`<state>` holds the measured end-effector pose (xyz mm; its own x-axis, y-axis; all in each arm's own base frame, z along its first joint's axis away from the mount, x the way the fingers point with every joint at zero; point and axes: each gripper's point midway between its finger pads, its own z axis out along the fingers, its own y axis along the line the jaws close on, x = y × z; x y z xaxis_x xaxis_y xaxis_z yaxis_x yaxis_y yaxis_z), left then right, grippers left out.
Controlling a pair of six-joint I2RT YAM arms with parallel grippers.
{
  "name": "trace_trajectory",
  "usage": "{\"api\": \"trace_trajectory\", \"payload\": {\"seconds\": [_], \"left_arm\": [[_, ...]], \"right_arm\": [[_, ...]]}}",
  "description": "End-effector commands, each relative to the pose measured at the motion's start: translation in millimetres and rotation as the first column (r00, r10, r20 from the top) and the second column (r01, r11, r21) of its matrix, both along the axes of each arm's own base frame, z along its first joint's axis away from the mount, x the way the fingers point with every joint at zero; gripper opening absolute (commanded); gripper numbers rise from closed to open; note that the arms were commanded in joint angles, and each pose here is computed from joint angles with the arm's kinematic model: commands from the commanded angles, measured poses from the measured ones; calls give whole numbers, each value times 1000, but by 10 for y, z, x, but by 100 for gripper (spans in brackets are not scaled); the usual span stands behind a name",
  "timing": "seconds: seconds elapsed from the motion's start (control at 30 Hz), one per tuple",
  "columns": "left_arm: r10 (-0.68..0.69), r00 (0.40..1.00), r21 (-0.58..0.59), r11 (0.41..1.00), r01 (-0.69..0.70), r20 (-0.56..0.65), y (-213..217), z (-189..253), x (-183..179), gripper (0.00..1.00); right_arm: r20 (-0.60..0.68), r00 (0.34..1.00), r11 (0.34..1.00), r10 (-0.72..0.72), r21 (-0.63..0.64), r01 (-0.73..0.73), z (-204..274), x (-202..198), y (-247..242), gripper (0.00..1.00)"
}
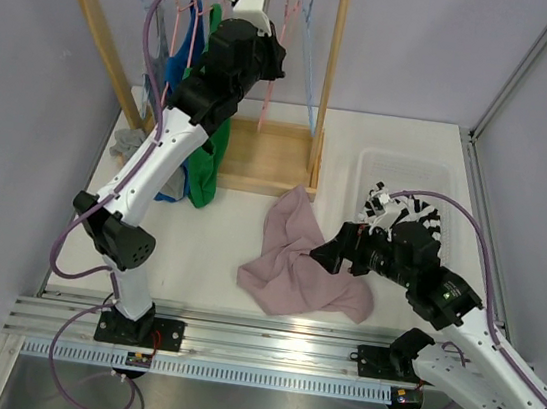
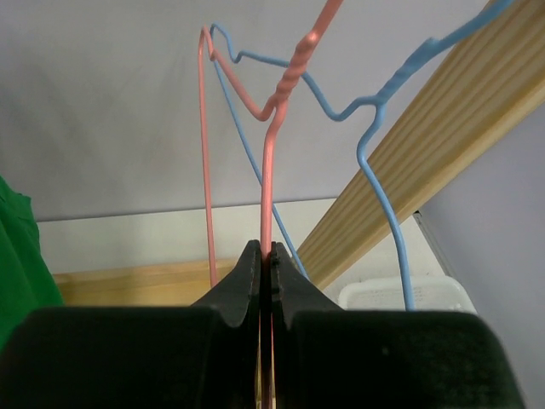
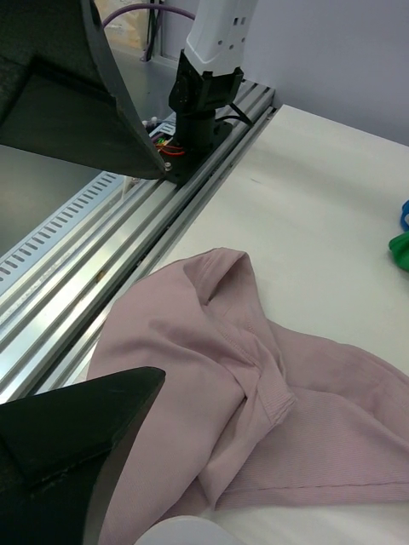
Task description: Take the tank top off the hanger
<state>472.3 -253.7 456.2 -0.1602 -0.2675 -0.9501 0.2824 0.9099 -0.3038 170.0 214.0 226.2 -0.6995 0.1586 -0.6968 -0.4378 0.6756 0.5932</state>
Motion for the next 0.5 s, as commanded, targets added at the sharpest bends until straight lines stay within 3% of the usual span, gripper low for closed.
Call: {"api": "trace_trajectory", "payload": {"seconds": [0.0,0.1,0.2,0.23,0.33,0.37,0.47], "left_arm": [[-29,997,-58,998,33,69,30,300,-191,4],[-51,997,-59,997,54,57,14,255,-242,18],[-53,996,-65,996,58,76,54,362,-317,46],[-53,995,-67,996,59,85,73,411,-347,60],[-58,993,-65,996,64,98,130,542,-451,73],[-62,993,-65,996,69,102,174,605,-538,99],[-34,993,-72,996,43,116,391,764,-806,99]], "right_arm": [[13,999,999,31,35,-32,36,-4,89,100],[11,999,998,53,33,-54,-12,22,148,100],[-19,996,997,82,-5,-82,-194,87,239,99],[-42,995,996,91,-22,-92,-279,131,289,99],[-76,990,992,121,-27,-123,-434,210,420,100],[-78,990,992,121,-33,-124,-470,247,446,99],[-93,993,990,76,-110,-86,-658,434,481,100]]}}
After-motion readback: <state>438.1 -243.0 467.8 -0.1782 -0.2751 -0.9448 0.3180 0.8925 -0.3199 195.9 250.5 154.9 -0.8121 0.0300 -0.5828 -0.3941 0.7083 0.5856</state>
